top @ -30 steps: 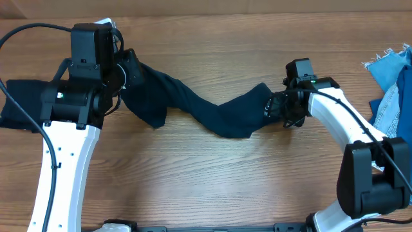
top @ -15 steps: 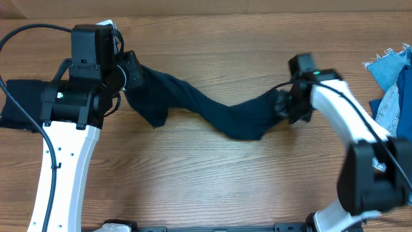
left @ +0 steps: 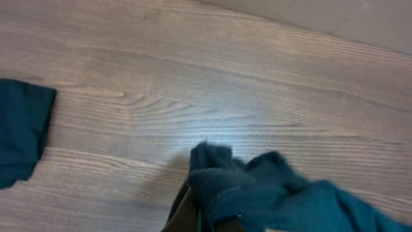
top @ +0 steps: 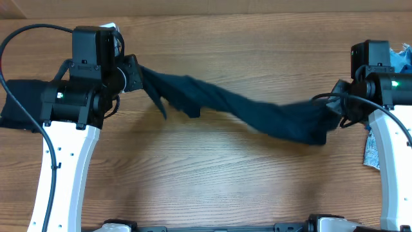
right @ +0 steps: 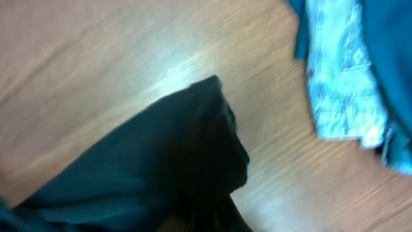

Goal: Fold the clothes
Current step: 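Pull the shirt apart between both grippers, stretching it left to right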

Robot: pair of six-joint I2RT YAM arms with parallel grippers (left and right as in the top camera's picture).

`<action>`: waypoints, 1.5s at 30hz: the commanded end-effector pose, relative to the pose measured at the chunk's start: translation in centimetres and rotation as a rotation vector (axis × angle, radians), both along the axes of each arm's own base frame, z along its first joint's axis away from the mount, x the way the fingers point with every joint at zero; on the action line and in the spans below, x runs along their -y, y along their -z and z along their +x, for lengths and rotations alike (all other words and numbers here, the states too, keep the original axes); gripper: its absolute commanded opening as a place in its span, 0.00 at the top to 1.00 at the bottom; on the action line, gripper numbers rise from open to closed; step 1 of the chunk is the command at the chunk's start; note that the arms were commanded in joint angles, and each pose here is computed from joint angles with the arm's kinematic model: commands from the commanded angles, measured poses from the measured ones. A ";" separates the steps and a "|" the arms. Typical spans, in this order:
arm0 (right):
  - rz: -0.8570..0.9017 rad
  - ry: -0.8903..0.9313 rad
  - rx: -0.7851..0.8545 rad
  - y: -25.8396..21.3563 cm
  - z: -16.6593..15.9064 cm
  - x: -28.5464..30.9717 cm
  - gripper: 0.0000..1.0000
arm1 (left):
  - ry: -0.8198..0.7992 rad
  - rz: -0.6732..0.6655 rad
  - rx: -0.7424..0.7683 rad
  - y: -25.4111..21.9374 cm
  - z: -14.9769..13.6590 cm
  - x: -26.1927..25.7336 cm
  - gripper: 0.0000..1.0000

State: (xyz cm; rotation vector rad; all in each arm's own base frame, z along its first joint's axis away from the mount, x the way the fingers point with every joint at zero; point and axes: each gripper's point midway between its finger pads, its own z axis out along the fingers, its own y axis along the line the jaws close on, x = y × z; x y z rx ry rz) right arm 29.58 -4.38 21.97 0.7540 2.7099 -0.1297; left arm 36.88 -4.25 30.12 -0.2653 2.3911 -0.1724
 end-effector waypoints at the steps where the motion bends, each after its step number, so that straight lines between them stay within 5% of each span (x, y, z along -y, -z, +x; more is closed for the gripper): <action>1: 0.138 -0.066 0.209 -2.1 4.4 -2.6 0.94 | 0.030 0.054 0.132 -3.3 1.3 -0.4 0.96; 4: 0.208 -0.093 0.196 1.0 8.3 -3.6 0.89 | 0.030 0.049 0.160 -3.2 2.9 -0.1 0.96; 5: 0.225 -0.090 0.130 3.1 8.6 -3.8 0.78 | 0.033 0.048 0.143 -2.7 3.0 -0.1 0.96; 6: 0.226 -0.096 0.067 5.1 8.7 -3.8 0.53 | 0.035 0.051 0.113 -1.9 3.1 0.0 0.96; 8: 0.229 -0.092 -0.063 9.3 8.7 -3.6 0.35 | 0.038 0.058 0.052 -0.4 2.8 0.0 0.96; 14: 0.267 -0.084 -0.157 12.9 7.8 -4.1 0.21 | 0.039 0.061 0.022 0.3 2.5 -0.1 0.96; 23: 0.405 -0.255 0.154 15.1 14.0 -7.6 0.30 | 0.045 0.056 0.019 0.4 2.5 0.1 0.96; 28: 0.401 -0.250 0.141 18.2 15.1 -7.5 0.35 | 0.045 0.056 0.017 0.4 2.4 0.1 0.96; 32: 0.414 -0.258 0.084 21.0 14.7 -8.4 0.44 | 0.046 0.056 0.017 0.4 2.4 0.2 0.96; 36: 0.413 -0.296 0.105 20.8 15.3 -9.8 0.67 | 0.047 0.056 0.018 0.4 2.4 0.2 0.96; 39: 0.404 -0.304 0.159 17.4 16.4 -9.7 0.83 | 0.047 0.057 0.017 0.4 2.4 0.2 0.96; 45: 0.316 -0.385 0.461 0.7 17.4 -8.5 0.87 | 0.061 0.072 0.018 0.4 2.4 0.1 0.90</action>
